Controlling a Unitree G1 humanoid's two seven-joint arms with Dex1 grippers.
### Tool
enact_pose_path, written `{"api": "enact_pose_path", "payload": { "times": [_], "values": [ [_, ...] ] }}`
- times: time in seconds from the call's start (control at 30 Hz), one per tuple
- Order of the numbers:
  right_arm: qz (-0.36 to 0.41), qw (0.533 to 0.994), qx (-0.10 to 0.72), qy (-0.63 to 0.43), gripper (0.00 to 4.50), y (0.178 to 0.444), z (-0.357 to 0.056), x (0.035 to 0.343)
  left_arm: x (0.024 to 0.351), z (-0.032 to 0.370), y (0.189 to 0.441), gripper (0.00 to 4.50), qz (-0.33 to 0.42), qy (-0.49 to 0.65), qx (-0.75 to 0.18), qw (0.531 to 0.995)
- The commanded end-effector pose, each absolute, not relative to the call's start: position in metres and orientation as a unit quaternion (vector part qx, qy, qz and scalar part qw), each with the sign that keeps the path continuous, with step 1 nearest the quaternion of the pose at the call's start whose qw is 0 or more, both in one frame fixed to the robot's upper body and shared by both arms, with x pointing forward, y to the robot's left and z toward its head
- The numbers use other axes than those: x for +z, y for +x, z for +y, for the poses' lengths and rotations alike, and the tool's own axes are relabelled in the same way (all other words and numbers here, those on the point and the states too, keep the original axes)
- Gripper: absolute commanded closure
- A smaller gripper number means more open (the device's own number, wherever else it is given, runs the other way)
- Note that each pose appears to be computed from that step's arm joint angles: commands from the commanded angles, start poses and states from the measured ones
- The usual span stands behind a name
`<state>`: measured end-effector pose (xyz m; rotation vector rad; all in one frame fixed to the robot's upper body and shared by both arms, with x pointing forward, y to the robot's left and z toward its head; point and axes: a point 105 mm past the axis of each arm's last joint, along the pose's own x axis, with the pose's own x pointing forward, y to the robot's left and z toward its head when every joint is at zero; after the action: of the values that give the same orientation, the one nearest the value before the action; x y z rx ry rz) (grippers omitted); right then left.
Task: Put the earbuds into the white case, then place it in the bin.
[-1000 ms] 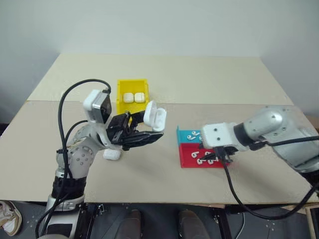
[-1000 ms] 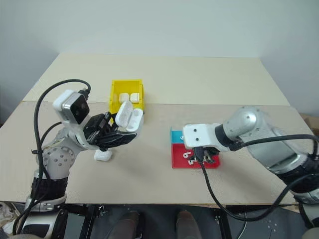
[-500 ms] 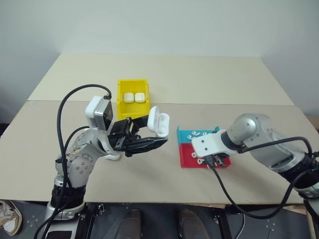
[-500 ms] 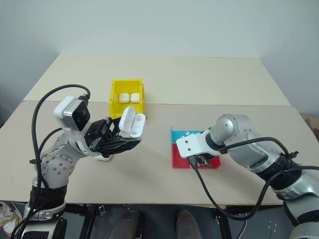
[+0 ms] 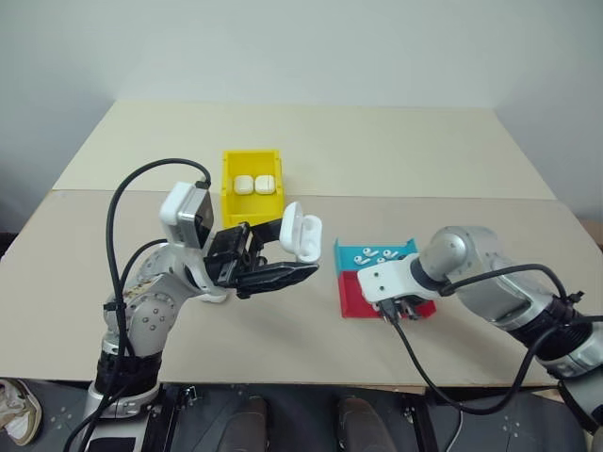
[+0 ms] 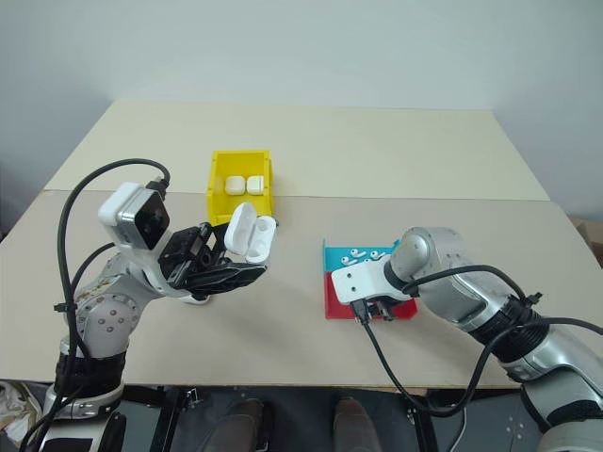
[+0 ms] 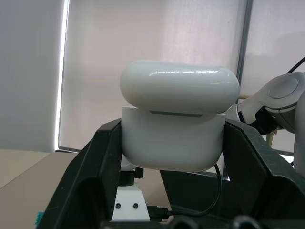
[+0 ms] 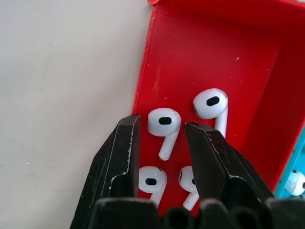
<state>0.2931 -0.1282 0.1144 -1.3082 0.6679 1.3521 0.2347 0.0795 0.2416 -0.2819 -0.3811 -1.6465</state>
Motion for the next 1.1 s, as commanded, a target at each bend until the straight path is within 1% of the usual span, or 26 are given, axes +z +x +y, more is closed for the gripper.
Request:
{"api": "enact_pose_path", "payload": {
  "times": [0.03,0.17,0.27,0.33,0.47,0.57,0.67,0.73,0.8,0.87,0.93,1.0,1.03,1.1],
  "values": [
    [0.274,0.545,0.565,-0.556,2.64,0.295,-0.128,0.118,0.251,0.077,0.226,1.67,-0.186,-0.118,-0.738,0.638],
    [0.274,0.547,0.564,-0.555,2.64,0.295,-0.129,0.117,0.251,0.077,0.225,1.67,-0.184,-0.119,-0.739,0.637],
    [0.274,0.547,0.564,-0.555,3.21,0.294,-0.129,0.116,0.251,0.078,0.224,1.67,-0.182,-0.118,-0.740,0.637],
    [0.275,0.549,0.563,-0.553,3.84,0.294,-0.129,0.115,0.250,0.078,0.224,1.67,-0.181,-0.118,-0.740,0.637],
    [0.274,0.557,0.567,-0.541,3.89,0.292,-0.128,0.117,0.251,0.077,0.223,1.67,-0.182,-0.119,-0.744,0.632],
    [0.270,0.569,0.571,-0.526,3.89,0.288,-0.130,0.123,0.256,0.076,0.221,1.67,-0.186,-0.126,-0.753,0.618],
    [0.251,0.593,0.570,-0.511,3.89,0.282,-0.133,0.141,0.258,0.074,0.221,1.67,-0.186,-0.127,-0.763,0.606],
    [0.227,0.624,0.563,-0.492,3.89,0.275,-0.132,0.155,0.260,0.072,0.221,1.67,-0.186,-0.129,-0.768,0.599],
    [0.180,0.663,0.568,-0.454,3.89,0.265,-0.129,0.174,0.261,0.067,0.225,1.67,-0.186,-0.128,-0.767,0.600],
    [0.110,0.713,0.576,-0.385,3.89,0.259,-0.122,0.196,0.261,0.064,0.227,1.67,-0.185,-0.129,-0.768,0.600],
    [0.006,0.761,0.567,-0.314,3.89,0.257,-0.118,0.221,0.262,0.060,0.228,1.67,-0.183,-0.128,-0.768,0.601],
    [-0.108,0.819,0.519,-0.221,3.89,0.260,-0.120,0.253,0.263,0.057,0.229,1.67,-0.177,-0.127,-0.767,0.603],
    [-0.138,0.834,0.501,-0.186,3.89,0.260,-0.123,0.262,0.264,0.056,0.230,1.67,-0.173,-0.127,-0.767,0.605],
    [-0.179,0.850,0.478,-0.129,3.89,0.257,-0.130,0.276,0.265,0.054,0.230,1.67,-0.176,-0.126,-0.765,0.606]
  ]
}}
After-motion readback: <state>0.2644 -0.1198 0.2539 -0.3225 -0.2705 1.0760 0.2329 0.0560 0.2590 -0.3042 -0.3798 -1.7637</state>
